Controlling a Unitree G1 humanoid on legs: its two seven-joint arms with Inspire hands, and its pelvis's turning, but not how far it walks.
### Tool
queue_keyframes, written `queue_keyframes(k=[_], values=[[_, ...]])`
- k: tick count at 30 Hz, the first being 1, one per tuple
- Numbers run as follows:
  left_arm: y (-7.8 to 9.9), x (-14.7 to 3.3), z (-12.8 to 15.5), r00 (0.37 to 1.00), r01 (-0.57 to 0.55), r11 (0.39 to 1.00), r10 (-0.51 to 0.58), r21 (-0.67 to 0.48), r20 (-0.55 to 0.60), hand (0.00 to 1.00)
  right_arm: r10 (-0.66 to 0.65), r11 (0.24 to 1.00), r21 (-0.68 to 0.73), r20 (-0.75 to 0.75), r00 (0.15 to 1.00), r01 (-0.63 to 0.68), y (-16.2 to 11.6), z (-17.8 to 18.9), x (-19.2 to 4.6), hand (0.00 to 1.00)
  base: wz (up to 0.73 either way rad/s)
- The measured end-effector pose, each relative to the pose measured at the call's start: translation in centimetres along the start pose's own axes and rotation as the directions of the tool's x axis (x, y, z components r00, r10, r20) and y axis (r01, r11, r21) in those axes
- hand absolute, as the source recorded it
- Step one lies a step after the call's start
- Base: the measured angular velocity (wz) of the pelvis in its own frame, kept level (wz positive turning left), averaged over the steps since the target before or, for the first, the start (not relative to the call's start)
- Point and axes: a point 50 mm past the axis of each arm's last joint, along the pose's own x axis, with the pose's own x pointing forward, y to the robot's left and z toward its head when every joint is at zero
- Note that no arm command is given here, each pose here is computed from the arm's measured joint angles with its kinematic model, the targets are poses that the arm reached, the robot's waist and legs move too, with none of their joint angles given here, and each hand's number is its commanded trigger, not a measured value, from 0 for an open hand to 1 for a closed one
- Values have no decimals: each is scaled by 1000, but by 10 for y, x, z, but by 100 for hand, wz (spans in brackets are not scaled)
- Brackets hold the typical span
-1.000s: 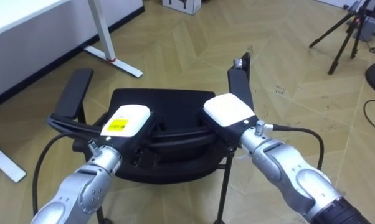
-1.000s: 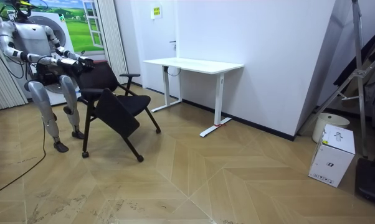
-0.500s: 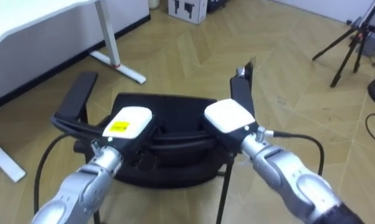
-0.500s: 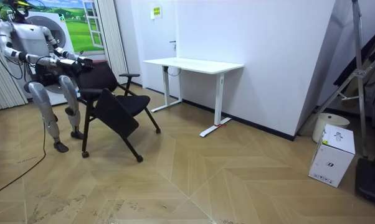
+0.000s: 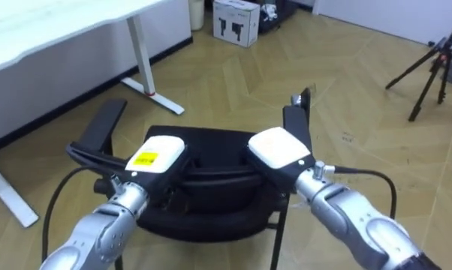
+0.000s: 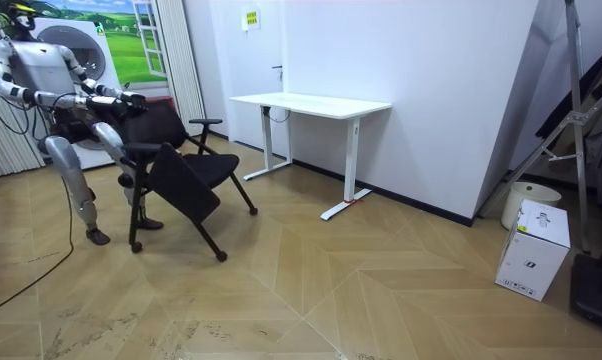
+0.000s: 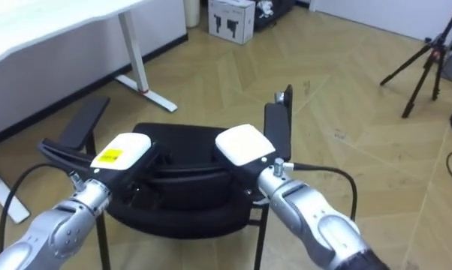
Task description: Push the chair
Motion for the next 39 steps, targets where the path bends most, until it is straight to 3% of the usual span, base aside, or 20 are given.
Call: queue_keyframes(k=[14, 21, 30, 39], values=[[11, 6, 6, 999, -15, 999, 14, 31, 39, 100, -36, 999, 35, -18, 999, 37, -4, -7, -6, 100, 4], [19, 2, -3, 997, -59, 996, 56, 68, 47, 100, -59, 998, 31, 7, 998, 59, -9, -1, 3, 100, -2], [25, 5, -5, 995, -96, 990, 91, 104, 47, 100, -68, 997, 34, 16, 998, 67, -14, -2, 10, 100, 90], [34, 9, -8, 989, -143, 984, 140, 108, 34, 100, -95, 995, -2, 29, 995, 95, -35, -4, 22, 100, 47]])
